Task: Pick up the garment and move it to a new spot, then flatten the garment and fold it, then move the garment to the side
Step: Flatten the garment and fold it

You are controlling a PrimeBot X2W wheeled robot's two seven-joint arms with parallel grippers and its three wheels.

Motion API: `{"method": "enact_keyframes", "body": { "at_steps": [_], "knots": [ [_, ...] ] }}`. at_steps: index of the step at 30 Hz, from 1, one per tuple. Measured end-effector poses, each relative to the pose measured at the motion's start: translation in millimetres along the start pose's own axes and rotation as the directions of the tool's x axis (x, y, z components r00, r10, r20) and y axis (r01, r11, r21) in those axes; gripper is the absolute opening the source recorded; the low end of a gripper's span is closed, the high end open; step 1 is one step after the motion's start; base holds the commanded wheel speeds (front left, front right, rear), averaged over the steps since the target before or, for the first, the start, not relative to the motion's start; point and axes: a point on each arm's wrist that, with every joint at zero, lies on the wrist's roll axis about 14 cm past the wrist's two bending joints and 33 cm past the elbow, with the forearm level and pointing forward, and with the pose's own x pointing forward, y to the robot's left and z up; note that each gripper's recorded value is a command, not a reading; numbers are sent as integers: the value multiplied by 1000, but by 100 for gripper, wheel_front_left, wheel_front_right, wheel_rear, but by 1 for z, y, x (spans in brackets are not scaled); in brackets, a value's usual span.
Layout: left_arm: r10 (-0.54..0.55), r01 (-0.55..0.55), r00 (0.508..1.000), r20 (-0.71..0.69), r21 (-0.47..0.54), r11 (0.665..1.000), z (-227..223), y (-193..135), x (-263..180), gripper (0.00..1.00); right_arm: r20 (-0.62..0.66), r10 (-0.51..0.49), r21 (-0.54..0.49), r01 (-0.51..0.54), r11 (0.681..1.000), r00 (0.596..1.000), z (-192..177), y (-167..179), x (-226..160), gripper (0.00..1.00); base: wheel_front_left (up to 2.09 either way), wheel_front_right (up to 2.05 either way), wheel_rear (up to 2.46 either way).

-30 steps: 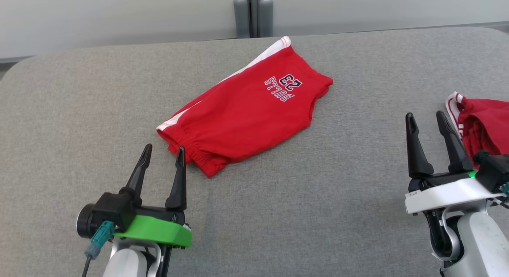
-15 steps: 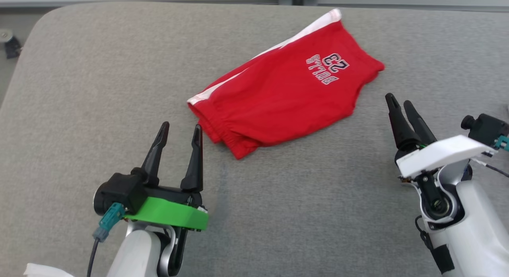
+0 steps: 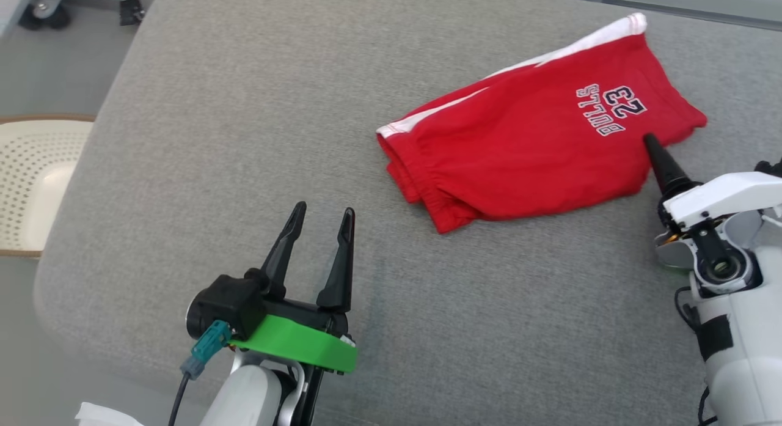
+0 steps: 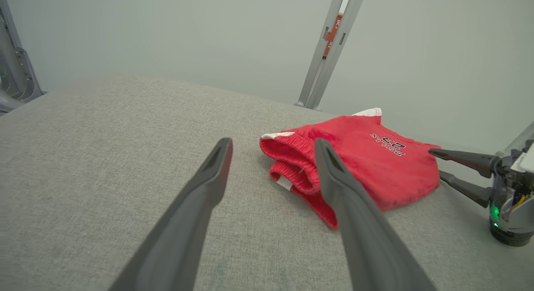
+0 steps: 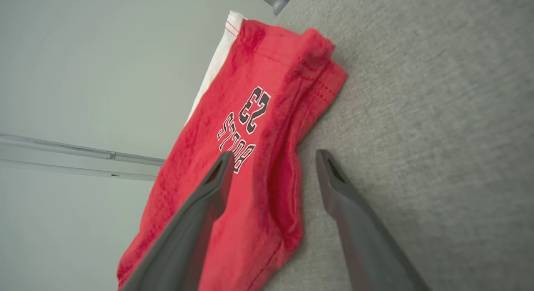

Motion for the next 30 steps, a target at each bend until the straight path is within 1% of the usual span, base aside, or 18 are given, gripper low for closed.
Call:
{"method": "enact_keyframes", "body": {
  "at_steps": [4,6,17,18,19,24,30],
  "knots": [
    [38,-38,999,10,2,999,5,9,-7,100,-47,-21,-3,20,1000,999,-4,1,17,100,0,0,0],
    [50,-50,999,10,3,999,6,12,-10,100,-53,-33,-33,31,999,998,-3,1,25,100,0,0,0],
    [119,-119,993,-3,8,993,4,27,-21,100,-82,-72,-53,68,996,994,-5,6,72,100,0,0,0],
    [123,-123,992,-6,10,992,4,28,-21,100,-77,-73,-52,69,996,994,-4,7,76,32,0,0,0],
    [129,-129,992,-9,11,992,3,29,-22,100,-64,-73,-55,69,996,995,-1,8,80,0,0,0,0],
    [142,-142,990,-23,10,990,-1,32,-24,100,-38,-53,-70,50,996,998,2,18,88,0,0,0,0],
    [119,-119,993,-18,10,993,-1,26,-20,100,1,-33,-63,33,997,999,8,26,79,0,0,0,0]
  ]
}}
